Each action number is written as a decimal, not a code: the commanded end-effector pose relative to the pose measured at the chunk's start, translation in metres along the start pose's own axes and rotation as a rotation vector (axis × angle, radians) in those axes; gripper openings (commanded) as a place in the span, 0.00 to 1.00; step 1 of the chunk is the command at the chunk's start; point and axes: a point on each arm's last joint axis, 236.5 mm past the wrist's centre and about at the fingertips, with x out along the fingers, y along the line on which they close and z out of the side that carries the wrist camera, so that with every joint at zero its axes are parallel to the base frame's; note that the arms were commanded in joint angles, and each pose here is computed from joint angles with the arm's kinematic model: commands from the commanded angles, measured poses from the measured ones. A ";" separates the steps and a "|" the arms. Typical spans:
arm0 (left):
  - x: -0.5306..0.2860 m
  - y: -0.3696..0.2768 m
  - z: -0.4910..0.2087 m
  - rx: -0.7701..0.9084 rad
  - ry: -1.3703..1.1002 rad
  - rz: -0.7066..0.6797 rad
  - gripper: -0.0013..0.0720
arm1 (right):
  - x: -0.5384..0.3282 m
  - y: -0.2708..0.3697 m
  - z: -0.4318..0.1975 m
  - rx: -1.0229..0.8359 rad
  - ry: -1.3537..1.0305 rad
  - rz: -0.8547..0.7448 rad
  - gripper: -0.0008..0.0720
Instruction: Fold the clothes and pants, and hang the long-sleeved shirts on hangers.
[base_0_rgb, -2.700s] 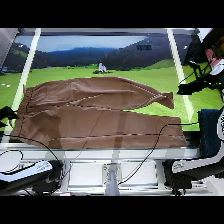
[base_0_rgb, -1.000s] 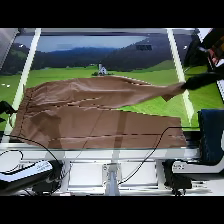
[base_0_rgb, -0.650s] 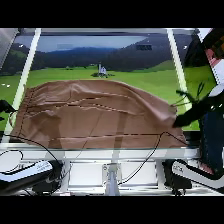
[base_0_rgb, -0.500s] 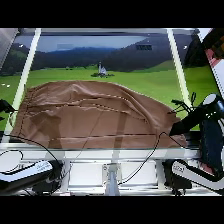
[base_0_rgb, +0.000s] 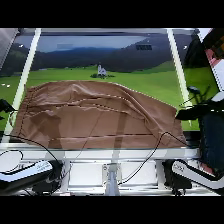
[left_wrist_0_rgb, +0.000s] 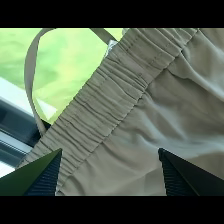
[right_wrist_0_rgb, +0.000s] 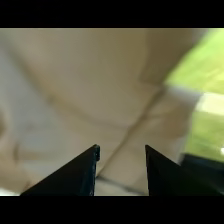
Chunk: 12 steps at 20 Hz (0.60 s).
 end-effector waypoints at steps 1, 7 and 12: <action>0.000 0.001 0.003 0.000 -0.013 0.003 0.96 | -0.022 -0.050 0.032 0.281 -0.223 0.032 0.43; 0.000 -0.007 0.002 -0.010 -0.008 -0.031 0.96 | 0.031 -0.038 0.053 0.396 -0.236 0.328 0.64; 0.000 -0.011 0.003 -0.011 -0.010 -0.043 0.96 | 0.073 -0.018 0.064 0.349 -0.181 0.351 0.64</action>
